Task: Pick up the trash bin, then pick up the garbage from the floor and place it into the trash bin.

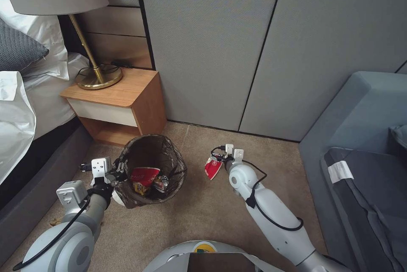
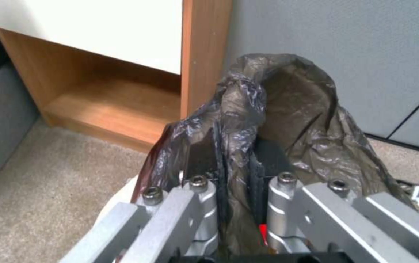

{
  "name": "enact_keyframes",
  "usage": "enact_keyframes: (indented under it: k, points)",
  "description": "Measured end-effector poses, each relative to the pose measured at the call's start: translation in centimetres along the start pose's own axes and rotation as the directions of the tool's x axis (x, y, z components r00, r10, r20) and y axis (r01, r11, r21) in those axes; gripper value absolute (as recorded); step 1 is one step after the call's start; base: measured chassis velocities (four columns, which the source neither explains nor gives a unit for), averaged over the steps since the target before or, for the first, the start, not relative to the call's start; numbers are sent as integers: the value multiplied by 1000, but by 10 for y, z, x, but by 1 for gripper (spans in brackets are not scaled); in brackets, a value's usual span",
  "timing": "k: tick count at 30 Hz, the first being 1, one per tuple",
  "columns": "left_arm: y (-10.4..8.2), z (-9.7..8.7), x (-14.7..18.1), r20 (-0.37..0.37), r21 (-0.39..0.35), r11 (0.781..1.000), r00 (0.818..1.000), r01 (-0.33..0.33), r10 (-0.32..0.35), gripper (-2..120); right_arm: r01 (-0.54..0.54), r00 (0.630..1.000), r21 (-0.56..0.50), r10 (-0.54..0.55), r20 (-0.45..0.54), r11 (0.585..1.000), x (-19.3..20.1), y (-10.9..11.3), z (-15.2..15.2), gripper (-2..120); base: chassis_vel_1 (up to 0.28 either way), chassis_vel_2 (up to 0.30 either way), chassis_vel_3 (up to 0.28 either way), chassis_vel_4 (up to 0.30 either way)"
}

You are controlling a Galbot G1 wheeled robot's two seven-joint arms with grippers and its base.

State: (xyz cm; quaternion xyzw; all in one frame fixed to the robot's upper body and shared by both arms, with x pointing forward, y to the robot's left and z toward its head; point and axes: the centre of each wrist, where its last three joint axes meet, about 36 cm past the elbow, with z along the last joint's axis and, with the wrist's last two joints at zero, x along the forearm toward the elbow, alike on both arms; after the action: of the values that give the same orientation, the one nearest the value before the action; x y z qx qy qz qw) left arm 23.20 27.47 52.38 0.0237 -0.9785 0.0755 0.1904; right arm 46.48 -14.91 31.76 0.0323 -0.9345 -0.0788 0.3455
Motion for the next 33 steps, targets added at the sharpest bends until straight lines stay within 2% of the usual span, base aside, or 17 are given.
enact_keyframes:
  k: [17, 33]
  points:
    - [0, 0, 0, 0, -3, 1000, 1000, 3, -3, 8, -59, 996, 7, 60, -74, 998, -56, 21, 14, 100, 0, 0, 0, 0]
    - [0, 0, 0, -1, 0, 1000, 1000, 4, -4, 8, -115, 989, 23, 117, -89, 993, -94, 34, 10, 100, 0, 0, 0, 0]
